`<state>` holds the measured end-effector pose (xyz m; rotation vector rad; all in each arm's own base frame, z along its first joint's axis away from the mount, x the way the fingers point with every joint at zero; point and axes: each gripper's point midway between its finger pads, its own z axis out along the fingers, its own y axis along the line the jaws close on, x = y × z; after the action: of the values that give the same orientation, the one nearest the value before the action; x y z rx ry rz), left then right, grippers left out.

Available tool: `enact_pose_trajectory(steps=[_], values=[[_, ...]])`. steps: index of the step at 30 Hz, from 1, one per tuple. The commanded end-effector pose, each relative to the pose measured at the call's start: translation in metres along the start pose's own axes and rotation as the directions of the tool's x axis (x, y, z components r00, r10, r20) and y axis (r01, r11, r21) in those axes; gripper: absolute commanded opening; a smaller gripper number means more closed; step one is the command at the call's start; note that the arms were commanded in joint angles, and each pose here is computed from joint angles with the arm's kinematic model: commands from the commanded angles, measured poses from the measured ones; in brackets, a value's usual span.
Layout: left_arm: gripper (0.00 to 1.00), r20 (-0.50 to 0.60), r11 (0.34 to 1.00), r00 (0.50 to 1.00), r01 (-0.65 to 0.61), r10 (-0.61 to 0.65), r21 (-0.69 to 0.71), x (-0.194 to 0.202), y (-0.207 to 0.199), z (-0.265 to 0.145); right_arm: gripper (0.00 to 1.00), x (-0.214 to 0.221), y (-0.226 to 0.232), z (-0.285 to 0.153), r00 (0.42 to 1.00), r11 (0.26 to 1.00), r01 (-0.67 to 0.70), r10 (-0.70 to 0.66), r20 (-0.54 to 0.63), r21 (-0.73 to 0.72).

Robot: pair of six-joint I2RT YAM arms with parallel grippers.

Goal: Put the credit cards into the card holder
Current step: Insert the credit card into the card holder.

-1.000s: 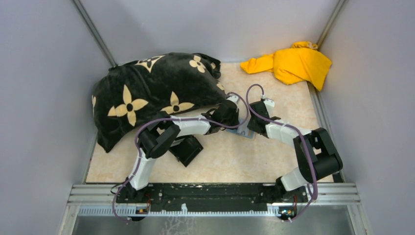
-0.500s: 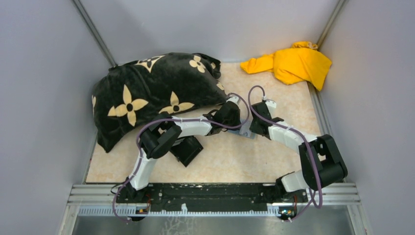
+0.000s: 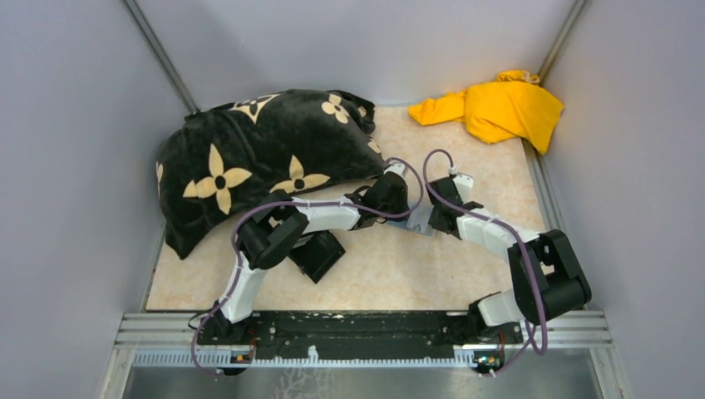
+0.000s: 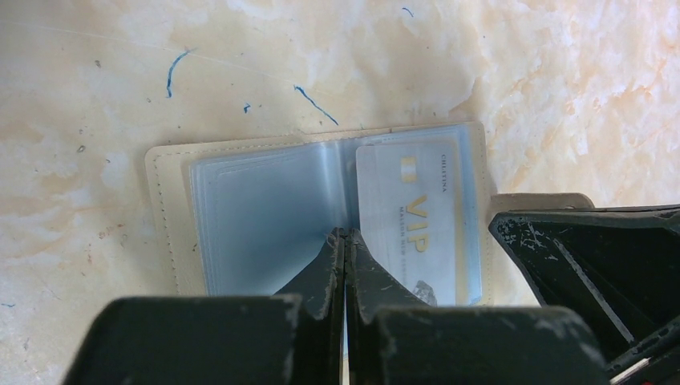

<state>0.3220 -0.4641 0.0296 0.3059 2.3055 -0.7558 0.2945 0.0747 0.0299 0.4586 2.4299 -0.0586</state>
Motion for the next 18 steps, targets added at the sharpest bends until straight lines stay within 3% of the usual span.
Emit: enact_pose_trajectory(steps=[1, 18], values=[[0.00, -0.127, 0.998, 0.992, -0.020, 0.012, -0.061, 0.044, 0.019, 0.006, 0.10, -0.010, -0.008, -0.002, 0.999, 0.999, -0.022, 0.021, 0.042, 0.024], [0.00, -0.136, 0.999, 0.991, -0.021, 0.015, -0.047, 0.043, 0.014, 0.003, 0.10, 0.005, -0.007, 0.011, 1.000, 1.000, -0.013, 0.013, -0.010, 0.016]])
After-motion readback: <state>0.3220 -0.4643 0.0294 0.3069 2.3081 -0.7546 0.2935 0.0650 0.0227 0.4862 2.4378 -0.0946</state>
